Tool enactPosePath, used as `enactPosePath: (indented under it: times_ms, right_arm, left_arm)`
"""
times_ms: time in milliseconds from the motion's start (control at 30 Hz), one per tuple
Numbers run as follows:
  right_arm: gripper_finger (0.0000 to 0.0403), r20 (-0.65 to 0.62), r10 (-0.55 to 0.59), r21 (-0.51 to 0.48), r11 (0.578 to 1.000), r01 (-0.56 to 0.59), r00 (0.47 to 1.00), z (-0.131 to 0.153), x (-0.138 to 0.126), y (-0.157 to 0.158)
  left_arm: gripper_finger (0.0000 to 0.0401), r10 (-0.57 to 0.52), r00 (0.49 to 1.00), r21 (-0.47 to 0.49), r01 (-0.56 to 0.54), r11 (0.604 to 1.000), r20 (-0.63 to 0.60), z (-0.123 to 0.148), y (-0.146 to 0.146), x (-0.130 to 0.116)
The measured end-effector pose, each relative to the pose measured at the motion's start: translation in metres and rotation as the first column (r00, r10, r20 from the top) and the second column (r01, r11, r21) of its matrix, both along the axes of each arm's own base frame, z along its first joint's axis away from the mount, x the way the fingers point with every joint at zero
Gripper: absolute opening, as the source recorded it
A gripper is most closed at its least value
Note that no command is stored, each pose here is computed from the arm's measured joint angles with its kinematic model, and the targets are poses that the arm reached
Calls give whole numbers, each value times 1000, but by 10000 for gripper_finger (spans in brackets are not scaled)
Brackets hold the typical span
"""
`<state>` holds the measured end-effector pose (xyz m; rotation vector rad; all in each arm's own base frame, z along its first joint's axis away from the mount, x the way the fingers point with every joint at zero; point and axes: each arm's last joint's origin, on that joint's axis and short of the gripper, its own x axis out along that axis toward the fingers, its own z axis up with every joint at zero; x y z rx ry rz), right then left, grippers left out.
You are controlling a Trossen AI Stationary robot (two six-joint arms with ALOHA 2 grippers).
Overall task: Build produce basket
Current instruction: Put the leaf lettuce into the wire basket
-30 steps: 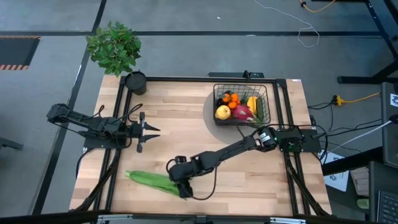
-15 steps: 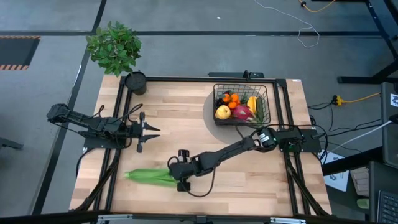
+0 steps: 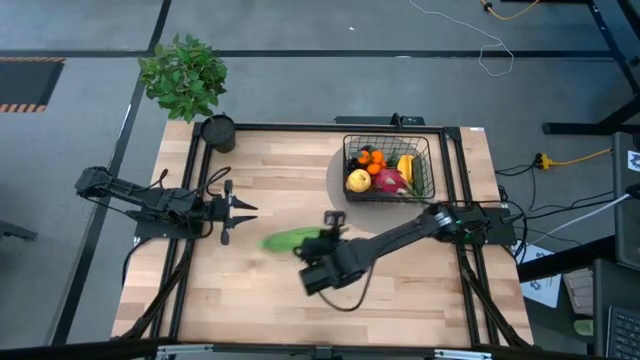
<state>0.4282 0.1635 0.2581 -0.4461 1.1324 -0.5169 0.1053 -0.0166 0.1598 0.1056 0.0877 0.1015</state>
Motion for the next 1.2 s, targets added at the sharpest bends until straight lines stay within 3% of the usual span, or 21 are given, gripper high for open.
enactPosePath:
  times_ms: [133, 400, 733, 900, 1100, 1200]
  right_arm:
    - [0, 50, -123, 23, 992, 122, 991, 40, -32, -15]
    - [0, 305, -83, 2, 996, 86, 949, 133, -90, -32]
    - [0, 570, -164, 76, 986, 148, 805, 220, -175, -81]
    - [0, 613, -245, 142, 969, 200, 751, 227, -207, -103]
    - [0, 565, -352, 167, 934, 315, 746, 185, -243, -127]
    - [0, 562, -429, 214, 901, 376, 707, 165, -264, -138]
  left_arm:
    - [98, 1, 1000, -7, -1, 1000, 1, 0, 0, 0]
    - [98, 3, 1000, -8, -3, 1000, -1, 0, 0, 0]
    - [98, 4, 1000, -8, -4, 1000, -2, 0, 0, 0]
    - [98, 4, 1000, -8, -4, 1000, -2, 0, 0, 0]
    - [98, 4, 1000, -14, -4, 1000, -2, 0, 0, 0]
    - [98, 5, 1000, -17, -5, 1000, -2, 0, 0, 0]
